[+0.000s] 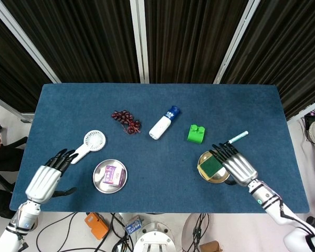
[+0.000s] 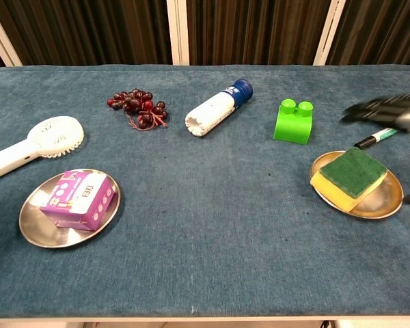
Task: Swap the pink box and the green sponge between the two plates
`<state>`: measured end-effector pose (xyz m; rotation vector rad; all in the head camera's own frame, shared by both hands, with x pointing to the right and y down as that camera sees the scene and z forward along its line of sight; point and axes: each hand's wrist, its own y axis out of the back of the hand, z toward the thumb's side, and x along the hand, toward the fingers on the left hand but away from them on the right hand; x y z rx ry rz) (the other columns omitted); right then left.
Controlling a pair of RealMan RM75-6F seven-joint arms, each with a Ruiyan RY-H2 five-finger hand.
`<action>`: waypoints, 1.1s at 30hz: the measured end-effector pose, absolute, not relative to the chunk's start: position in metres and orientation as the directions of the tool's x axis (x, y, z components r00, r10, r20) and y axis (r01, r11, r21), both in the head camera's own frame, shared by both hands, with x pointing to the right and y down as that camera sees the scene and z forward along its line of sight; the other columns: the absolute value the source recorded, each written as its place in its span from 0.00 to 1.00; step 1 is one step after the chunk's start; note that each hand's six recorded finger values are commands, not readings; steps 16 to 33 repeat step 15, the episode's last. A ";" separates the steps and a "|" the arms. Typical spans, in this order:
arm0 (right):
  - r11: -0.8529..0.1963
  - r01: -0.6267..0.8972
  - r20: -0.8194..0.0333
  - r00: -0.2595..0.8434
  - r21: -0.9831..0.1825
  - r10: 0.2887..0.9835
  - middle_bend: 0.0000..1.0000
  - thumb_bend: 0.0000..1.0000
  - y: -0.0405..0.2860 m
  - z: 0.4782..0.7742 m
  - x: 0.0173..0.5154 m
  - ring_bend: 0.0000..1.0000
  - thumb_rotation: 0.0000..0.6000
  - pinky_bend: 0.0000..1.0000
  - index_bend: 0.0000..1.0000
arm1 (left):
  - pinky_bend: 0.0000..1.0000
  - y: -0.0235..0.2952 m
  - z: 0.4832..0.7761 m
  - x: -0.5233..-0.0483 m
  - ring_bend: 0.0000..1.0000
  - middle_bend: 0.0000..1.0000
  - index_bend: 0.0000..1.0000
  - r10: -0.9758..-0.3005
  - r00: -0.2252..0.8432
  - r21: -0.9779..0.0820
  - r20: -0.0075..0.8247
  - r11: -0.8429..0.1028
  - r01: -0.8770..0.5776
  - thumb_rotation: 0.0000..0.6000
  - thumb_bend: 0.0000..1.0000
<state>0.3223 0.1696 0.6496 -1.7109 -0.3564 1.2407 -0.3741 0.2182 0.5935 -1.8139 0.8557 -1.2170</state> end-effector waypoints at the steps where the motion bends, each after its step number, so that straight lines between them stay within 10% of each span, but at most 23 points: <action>1: -0.478 -0.273 -0.551 0.413 -0.835 0.726 0.00 0.16 0.173 0.640 0.331 0.00 0.88 0.00 0.00 | 0.15 0.220 0.591 -0.379 0.01 0.05 0.09 -0.857 0.305 -0.880 0.416 -0.463 -0.102 1.00 0.02; 11: -0.387 -0.226 -0.402 0.024 -0.894 0.915 0.00 0.16 0.248 0.576 0.435 0.00 0.89 0.00 0.00 | 0.07 0.259 0.587 -0.439 0.00 0.01 0.05 -0.892 0.129 -0.895 0.433 -0.443 -0.056 1.00 0.05; 33: -0.383 -0.191 -0.390 0.000 -0.904 0.921 0.00 0.16 0.253 0.570 0.445 0.00 0.89 0.00 0.00 | 0.07 0.263 0.589 -0.431 0.00 0.01 0.05 -0.877 0.165 -0.886 0.451 -0.462 -0.032 1.00 0.05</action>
